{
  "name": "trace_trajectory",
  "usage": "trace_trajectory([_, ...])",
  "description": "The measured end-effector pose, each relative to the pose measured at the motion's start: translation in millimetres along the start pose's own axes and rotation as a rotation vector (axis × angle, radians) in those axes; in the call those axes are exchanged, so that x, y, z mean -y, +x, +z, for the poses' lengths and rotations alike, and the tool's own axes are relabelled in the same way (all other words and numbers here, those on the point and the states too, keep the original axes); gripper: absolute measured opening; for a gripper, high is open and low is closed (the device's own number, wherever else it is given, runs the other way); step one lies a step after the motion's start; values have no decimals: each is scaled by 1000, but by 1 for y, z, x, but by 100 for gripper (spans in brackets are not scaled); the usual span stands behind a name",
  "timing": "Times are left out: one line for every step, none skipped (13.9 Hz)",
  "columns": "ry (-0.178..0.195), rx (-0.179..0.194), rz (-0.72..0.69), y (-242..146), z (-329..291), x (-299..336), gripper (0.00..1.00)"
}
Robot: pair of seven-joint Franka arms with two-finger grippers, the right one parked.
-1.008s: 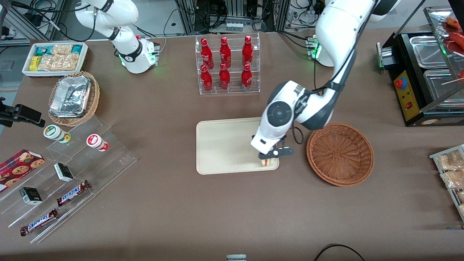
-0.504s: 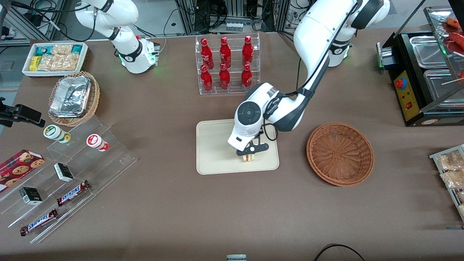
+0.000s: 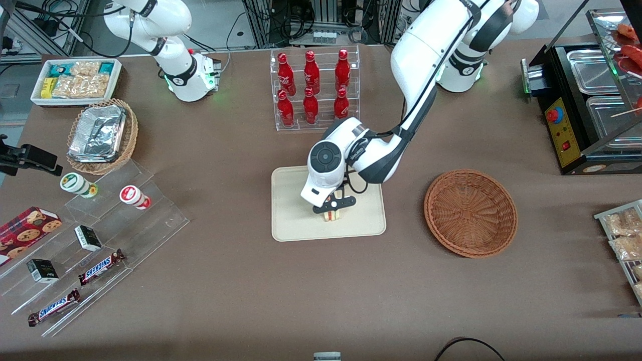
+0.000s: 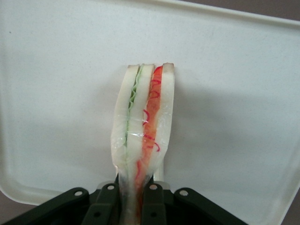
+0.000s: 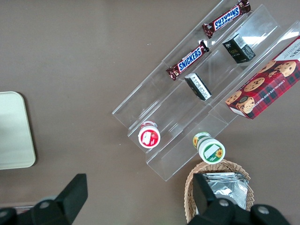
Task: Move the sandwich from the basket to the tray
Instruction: 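Lower the sandwich onto the cream tray and open the left gripper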
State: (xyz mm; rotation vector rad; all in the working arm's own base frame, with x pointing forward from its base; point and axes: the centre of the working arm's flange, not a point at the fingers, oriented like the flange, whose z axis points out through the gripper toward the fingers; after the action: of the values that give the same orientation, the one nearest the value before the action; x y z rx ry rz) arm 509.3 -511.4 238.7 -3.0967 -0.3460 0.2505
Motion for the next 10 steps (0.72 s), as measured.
trace_trajectory([2, 2, -2, 0, 2, 0, 15])
trace_trajectory([3, 2, -3, 1, 3, 0, 16])
trace_trajectory([4, 2, -4, 1, 3, 0, 22])
trace_trajectory([3, 1, -5, 1, 3, 0, 32])
trace_trajectory([0, -1, -5, 2, 1, 0, 41])
trace_trajectory([-5, -5, -6, 3, -2, -1, 52])
trace_trajectory([-13, -11, -7, 5, -8, -2, 63])
trace_trajectory([-19, -17, -9, 7, -17, -3, 72])
trace_trajectory([-24, -21, -12, 9, -30, -4, 83])
trace_trajectory([-27, -25, -14, 11, -47, -4, 93])
